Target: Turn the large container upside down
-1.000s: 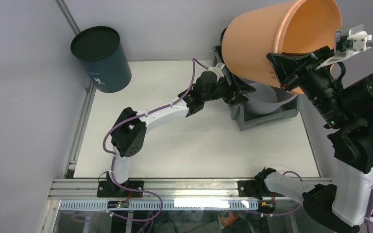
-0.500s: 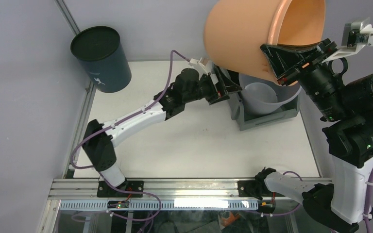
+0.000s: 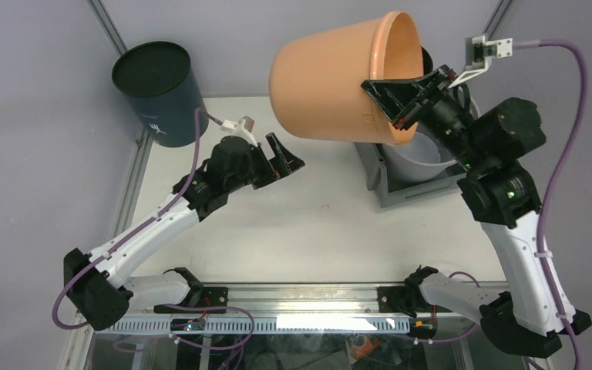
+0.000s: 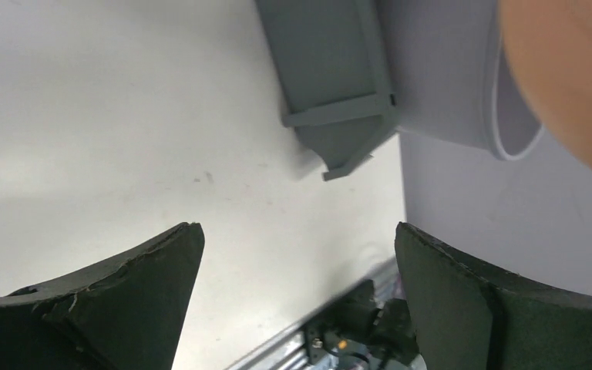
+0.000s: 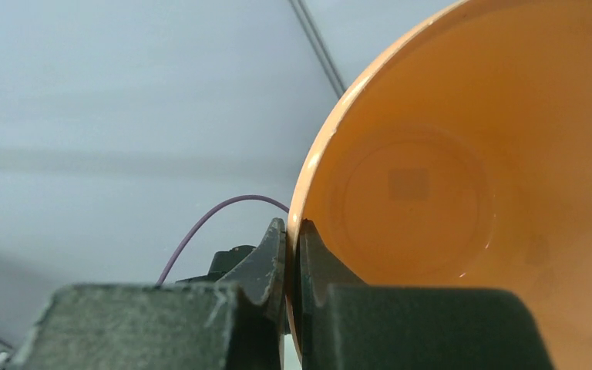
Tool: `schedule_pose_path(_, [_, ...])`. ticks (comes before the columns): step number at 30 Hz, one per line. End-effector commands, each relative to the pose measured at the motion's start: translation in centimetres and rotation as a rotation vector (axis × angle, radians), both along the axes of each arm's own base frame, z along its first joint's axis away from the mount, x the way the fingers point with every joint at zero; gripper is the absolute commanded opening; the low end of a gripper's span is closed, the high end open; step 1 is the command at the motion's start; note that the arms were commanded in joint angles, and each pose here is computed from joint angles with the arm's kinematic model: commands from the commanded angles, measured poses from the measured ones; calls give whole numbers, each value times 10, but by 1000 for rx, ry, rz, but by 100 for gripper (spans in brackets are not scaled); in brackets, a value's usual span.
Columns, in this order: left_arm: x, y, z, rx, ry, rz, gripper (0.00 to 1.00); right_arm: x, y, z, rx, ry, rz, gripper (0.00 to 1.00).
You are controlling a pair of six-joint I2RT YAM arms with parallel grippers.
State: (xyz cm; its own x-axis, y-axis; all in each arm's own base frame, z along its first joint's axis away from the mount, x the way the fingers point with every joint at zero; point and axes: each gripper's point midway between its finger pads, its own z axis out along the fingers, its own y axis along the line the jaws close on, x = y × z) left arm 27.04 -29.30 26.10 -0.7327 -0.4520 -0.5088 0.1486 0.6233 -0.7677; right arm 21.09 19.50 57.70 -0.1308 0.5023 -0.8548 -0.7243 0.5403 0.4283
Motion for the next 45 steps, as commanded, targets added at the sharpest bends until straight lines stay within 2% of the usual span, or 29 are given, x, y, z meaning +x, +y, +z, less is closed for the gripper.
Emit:
schedule_pose_path(1, [-2, 44, 3, 126, -80, 77, 99, -26, 3, 59, 261, -157, 135, 0])
schedule_pose_path(6, [-9, 75, -2, 190, -54, 93, 99, 3, 18, 35, 354, -34, 165, 0])
schedule_pose_path(8, [-10, 93, 1, 231, -64, 108, 99, 21, 28, 15, 311, 67, 151, 0])
schedule_pose_path(13, [-8, 160, 23, 351, -126, 290, 99, 51, 37, -27, 364, 186, 117, 0])
schedule_pose_path(18, [-11, 196, 56, 417, -157, 397, 99, 67, 53, -58, 361, 268, 149, 0])
schedule_pose_path(26, [-23, 207, 164, 298, -344, 467, 99, 79, 120, -119, 356, 417, 311, 0])
schedule_pose_path(30, [-29, 206, 198, 225, -406, 477, 99, 70, 168, -145, 377, 460, 412, 0])
schedule_pose_path(34, [-34, 208, 210, 171, -432, 499, 99, 62, 210, -167, 465, 496, 541, 0])
schedule_pose_path(40, [-43, 211, 216, 120, -450, 516, 99, 62, 238, -187, 749, 552, 783, 0])
schedule_pose_path(45, [-45, 211, 217, 108, -452, 515, 99, 73, 251, -224, 889, 656, 823, 0])
